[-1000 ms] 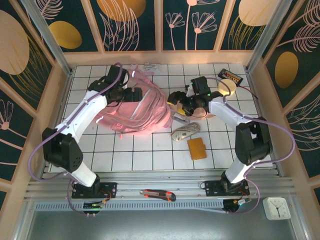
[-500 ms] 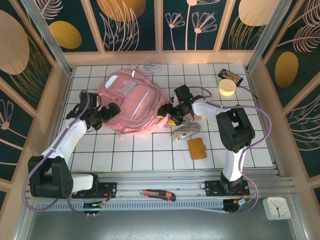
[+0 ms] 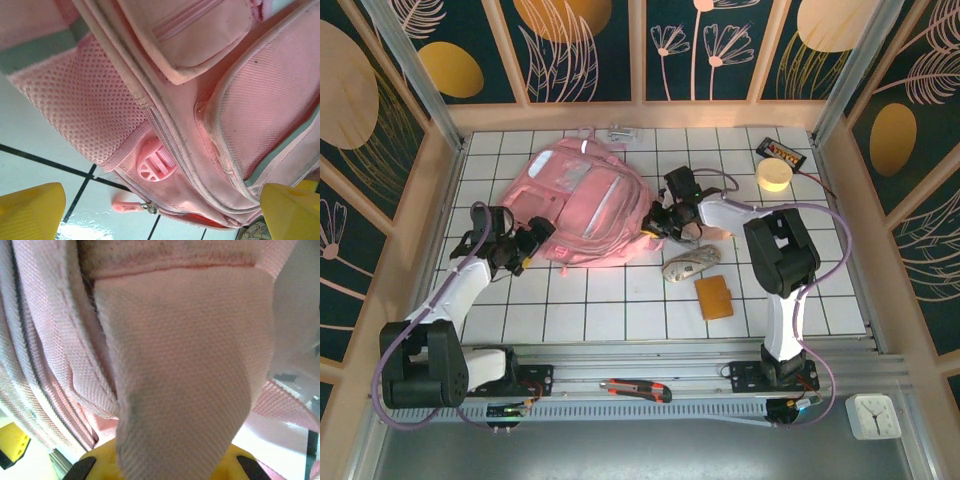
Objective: Pack the student bag
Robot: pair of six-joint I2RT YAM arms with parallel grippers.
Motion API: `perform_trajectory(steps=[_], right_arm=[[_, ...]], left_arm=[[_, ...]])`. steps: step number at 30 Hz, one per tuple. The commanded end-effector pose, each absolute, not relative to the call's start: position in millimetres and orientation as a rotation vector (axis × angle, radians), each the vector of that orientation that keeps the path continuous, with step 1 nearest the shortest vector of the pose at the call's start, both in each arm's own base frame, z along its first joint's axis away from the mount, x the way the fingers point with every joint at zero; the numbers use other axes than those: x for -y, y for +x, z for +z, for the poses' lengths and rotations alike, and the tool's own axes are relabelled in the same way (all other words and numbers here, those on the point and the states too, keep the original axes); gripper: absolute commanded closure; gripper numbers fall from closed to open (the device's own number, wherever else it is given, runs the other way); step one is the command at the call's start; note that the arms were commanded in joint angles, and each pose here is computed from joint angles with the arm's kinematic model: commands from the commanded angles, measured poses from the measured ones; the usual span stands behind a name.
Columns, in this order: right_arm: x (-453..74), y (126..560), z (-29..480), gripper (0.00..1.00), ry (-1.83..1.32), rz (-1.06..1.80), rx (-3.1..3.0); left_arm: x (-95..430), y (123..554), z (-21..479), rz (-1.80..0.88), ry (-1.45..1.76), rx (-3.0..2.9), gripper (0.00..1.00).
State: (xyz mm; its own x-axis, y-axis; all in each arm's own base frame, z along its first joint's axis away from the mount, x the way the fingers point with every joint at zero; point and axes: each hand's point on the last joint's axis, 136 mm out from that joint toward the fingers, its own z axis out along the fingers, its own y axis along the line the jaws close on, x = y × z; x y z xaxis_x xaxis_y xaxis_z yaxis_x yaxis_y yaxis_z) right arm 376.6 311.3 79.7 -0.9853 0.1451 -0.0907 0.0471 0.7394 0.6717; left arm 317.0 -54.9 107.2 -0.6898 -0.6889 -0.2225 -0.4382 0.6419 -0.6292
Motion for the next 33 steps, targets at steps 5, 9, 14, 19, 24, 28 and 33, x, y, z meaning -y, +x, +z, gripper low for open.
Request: perform_trajectory(steps=[5, 9, 14, 19, 24, 28, 33], right_arm=[[-290.3, 449.5, 145.9, 1.0, 0.099, 1.096, -2.549], [-280.7, 484.8, 142.7, 1.0, 0.135, 1.138, -2.508], [-275.9, 528.9, 138.5, 1.0, 0.153, 1.133, -2.467], [-261.0, 546.3, 150.3, 0.58, 0.127, 0.999, -2.453], [-218.1, 540.4, 191.4, 0.01, 0.096, 0.634, -2.337], [-184.1, 513.3, 226.5, 0.01, 0.161, 0.599, -2.164], [-201.2, 476.4, 224.9, 0.29, 0.162, 1.045, -2.196]], left_arm=[[52.5, 326.6, 126.8, -0.767, -0.843, -2.37, 0.01], [62.2, 328.8, 129.8, -0.87, -0.872, -2.345, 0.01], [68.9, 324.6, 126.1, -0.927, -0.875, -2.356, 0.01], [70.6, 321.0, 123.2, -0.948, -0.89, -2.352, 0.01], [74.7, 318.4, 114.6, -0.996, -0.929, -2.345, 0.01], [74.8, 312.5, 101.7, -1.013, -0.991, -2.334, 0.01], [80.5, 321.0, 90.7, -1.136, -1.073, -2.239, 0.07]])
